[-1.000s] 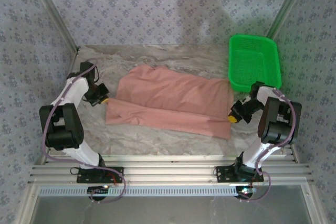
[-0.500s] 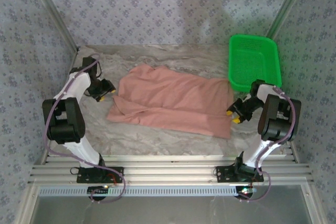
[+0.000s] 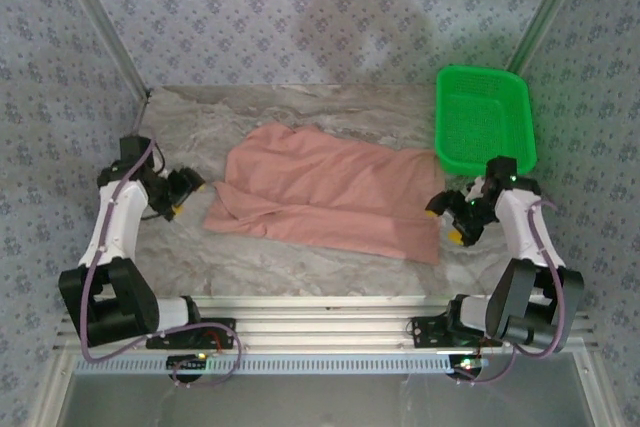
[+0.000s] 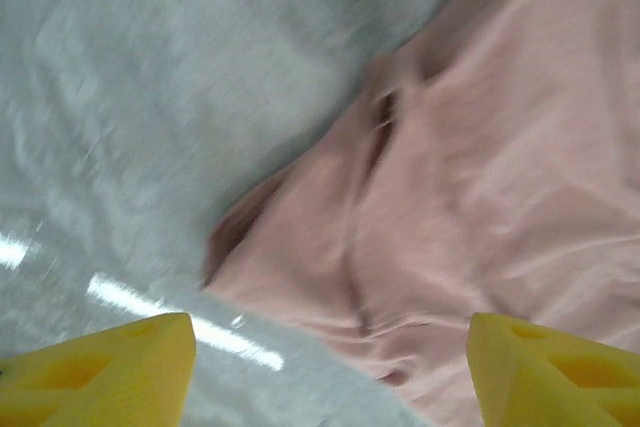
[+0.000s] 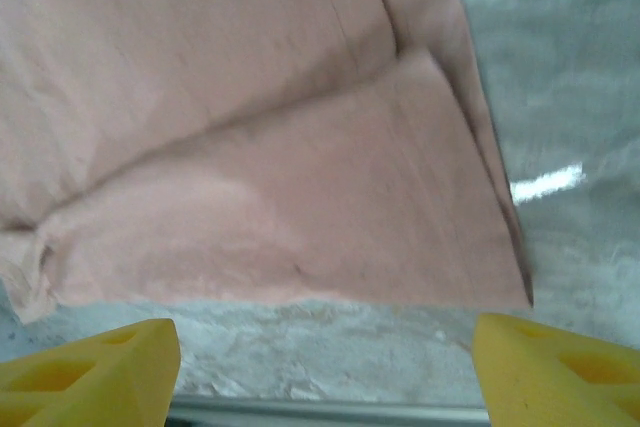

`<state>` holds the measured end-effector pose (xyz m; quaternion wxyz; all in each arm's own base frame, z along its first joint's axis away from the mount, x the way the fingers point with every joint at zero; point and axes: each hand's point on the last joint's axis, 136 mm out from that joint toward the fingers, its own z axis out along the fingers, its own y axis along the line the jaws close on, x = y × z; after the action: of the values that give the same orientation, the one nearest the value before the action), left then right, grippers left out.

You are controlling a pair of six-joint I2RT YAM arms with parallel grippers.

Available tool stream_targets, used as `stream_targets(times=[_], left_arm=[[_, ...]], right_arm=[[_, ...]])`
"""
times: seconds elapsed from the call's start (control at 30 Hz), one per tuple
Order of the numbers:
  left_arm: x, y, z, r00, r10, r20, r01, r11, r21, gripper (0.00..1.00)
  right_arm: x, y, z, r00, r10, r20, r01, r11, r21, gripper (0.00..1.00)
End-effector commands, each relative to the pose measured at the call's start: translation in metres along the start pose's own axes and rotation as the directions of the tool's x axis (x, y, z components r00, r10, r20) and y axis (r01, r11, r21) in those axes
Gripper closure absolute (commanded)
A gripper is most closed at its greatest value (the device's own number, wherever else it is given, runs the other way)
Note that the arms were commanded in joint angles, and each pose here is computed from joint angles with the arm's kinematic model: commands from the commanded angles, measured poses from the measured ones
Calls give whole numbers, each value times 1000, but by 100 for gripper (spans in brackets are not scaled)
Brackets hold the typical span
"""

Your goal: Fold and stack the t-shirts

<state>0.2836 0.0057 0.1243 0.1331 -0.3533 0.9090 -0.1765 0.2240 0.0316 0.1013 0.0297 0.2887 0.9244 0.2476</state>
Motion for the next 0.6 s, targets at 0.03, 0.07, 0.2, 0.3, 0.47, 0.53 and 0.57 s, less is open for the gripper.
stream_targets(times=[0.03, 0.07, 0.2, 0.3, 0.47, 0.53, 0.57], left_arm=[[22, 19, 21, 993, -83, -84, 82, 997, -8, 31], [25, 23, 26, 991, -96, -97, 95, 995, -9, 32], [29, 28, 44, 986, -116, -120, 115, 993, -9, 39], [31, 28, 55, 979, -140, -146, 143, 990, 8, 46], [26, 24, 67, 980, -132, -150, 136, 991, 17, 58], [25, 24, 73, 979, -129, -158, 133, 991, 13, 62], [24, 23, 76, 979, -126, -160, 130, 991, 12, 64]], right_arm=[[29, -13, 12, 996, 52, -75, -50, 998, 24, 20], [32, -16, 15, 995, 61, -79, -58, 998, 28, 20], [34, -20, 25, 994, 63, -89, -57, 996, 66, 20], [36, -25, 34, 989, 84, -123, -73, 993, 92, 21], [38, -31, 50, 984, 115, -135, -98, 987, 128, 22], [37, -35, 56, 983, 132, -130, -113, 983, 142, 23], [36, -36, 59, 983, 135, -127, -117, 983, 142, 24]])
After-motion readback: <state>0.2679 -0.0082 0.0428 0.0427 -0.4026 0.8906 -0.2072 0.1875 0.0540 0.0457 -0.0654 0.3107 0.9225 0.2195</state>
